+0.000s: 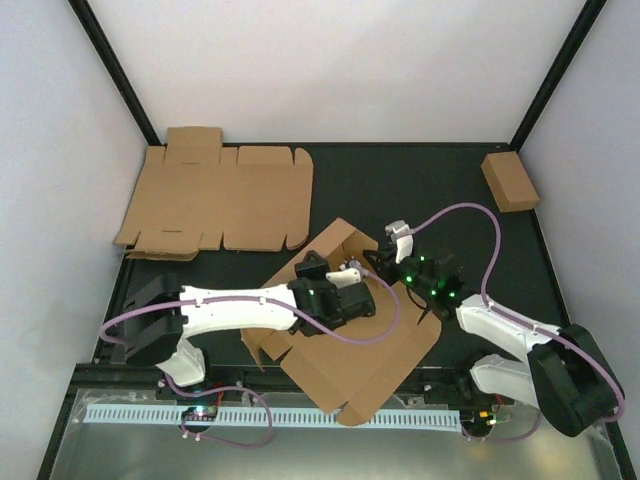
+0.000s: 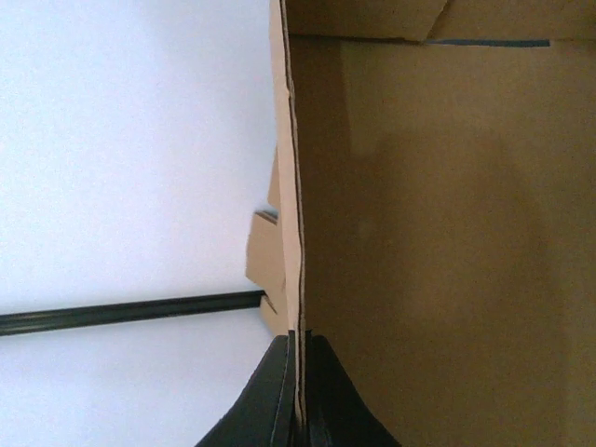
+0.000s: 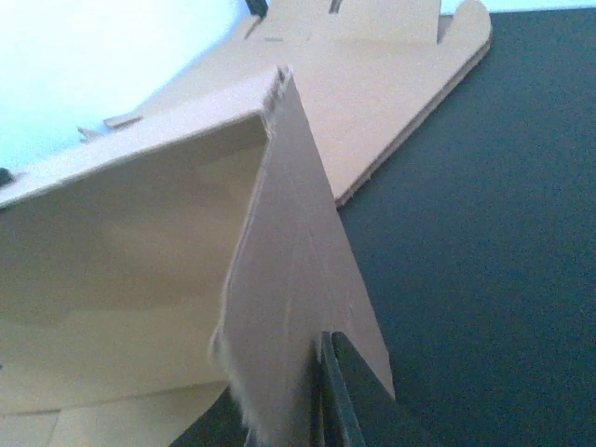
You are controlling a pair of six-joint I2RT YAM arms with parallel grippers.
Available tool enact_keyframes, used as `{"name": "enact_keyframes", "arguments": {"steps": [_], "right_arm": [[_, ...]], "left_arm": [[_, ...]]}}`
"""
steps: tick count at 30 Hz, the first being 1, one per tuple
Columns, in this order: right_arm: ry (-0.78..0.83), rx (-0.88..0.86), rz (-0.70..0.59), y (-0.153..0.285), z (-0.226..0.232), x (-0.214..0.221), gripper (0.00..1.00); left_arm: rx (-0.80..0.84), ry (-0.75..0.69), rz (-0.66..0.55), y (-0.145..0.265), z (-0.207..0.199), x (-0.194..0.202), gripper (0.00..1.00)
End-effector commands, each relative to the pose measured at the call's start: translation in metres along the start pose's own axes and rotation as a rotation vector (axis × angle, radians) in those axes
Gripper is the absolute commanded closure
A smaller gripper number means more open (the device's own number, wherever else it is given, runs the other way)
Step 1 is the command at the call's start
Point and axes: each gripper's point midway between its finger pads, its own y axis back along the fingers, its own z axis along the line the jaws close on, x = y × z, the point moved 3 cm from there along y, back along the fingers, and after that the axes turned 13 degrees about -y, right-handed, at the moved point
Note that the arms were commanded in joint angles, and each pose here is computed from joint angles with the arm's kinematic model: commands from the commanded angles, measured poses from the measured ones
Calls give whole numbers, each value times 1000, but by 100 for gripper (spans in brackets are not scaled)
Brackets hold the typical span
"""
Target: Fold the paper box
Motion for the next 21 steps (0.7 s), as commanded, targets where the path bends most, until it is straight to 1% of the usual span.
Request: {"name": "enact_keyframes", "arguments": {"steps": [1,5,7,11,13,16,21], "right_arm": [[-12,31,21,-1,-9,21,86],[-33,51,23,-1,-15,28,85],[-49,58,13,1,-17,30,79],[-76,41,-8,6,-16,33,75],[-89,15,-14,9,-13,35,70],[-97,2,-22,15,-10,38,60],[-76,-7,-19,26,-5,39,51]], "left_arm": [[-38,12,-64,19,-8,-28,98],[-51,-32,-61,23,-20,-36,98],[-51,-30,-52,23,-20,-38,98],[-52,-31,-50,24,-21,-38,99],[-52,-33,-50,24,-21,-37,98],[-48,-33,-54,24,-22,-37,98],[-40,-21,-62,25,-21,-38,98]]}}
